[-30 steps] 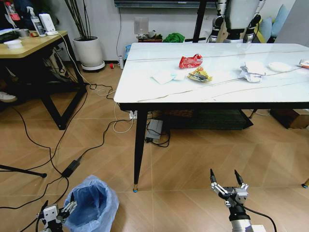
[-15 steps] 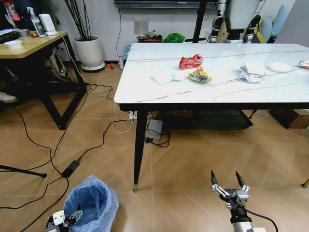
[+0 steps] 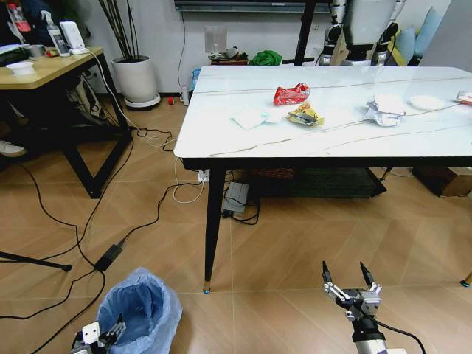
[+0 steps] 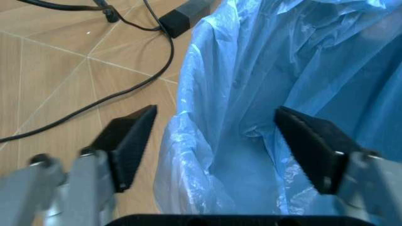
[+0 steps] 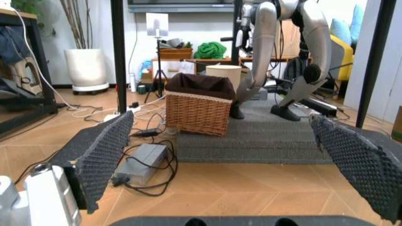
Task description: Pick up the trash bin and place the trash from the table into it.
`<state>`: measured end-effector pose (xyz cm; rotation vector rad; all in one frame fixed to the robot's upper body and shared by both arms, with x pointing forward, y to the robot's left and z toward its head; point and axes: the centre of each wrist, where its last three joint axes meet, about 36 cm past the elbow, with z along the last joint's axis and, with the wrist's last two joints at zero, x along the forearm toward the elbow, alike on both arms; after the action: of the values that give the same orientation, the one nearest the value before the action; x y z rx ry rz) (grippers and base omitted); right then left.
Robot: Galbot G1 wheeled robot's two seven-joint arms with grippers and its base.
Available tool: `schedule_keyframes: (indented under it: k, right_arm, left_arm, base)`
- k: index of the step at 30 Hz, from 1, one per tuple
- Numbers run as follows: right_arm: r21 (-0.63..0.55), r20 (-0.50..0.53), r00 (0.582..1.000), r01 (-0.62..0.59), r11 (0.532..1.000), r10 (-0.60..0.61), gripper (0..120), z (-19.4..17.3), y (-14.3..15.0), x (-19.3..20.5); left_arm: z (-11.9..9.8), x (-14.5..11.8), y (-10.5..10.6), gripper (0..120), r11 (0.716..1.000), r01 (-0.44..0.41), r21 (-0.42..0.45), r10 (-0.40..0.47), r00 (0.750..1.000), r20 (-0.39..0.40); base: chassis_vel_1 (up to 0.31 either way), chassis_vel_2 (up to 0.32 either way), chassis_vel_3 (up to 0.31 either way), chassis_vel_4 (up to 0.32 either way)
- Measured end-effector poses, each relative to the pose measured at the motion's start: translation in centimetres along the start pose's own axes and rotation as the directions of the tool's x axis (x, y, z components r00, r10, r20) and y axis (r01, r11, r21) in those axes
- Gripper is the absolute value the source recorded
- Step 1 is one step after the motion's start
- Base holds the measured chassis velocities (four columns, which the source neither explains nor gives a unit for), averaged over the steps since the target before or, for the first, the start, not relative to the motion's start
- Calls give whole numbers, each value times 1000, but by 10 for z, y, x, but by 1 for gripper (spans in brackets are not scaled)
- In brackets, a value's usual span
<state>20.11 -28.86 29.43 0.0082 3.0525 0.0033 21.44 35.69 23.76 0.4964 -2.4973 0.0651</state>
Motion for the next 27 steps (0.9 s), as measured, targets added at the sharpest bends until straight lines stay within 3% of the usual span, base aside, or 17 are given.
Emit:
schedule_keyframes:
  k: [8, 15, 17, 19, 27]
  right_arm:
    - [-5, 5, 1000, -2, 1000, 2, 100, -2, 0, -1]
    - [-12, 8, 1000, -6, 1000, 6, 100, -2, 0, -2]
    - [-12, 8, 1000, -6, 1000, 7, 100, -2, 0, -2]
    - [-15, 9, 1000, -8, 1000, 8, 100, -2, 0, -2]
    - [-21, 11, 1000, -11, 1000, 11, 100, -3, 0, -4]
  left_arm:
    - [3, 2, -1, 46, 1000, -5, 8, 5, 1000, -1]
    - [9, 6, 0, 14, 1000, -5, 6, 5, 1000, -13]
    - [10, 6, -1, 12, 1000, -5, 7, 5, 1000, -14]
    - [11, 8, -1, 3, 1000, -5, 11, 5, 1000, -13]
    - [9, 14, -3, 0, 1000, -15, 14, 15, 1000, -1]
  base:
    - [0, 0, 0, 0]
    - [0, 0, 0, 0]
    - [0, 0, 0, 0]
    - [0, 0, 0, 0]
    - [0, 0, 0, 0]
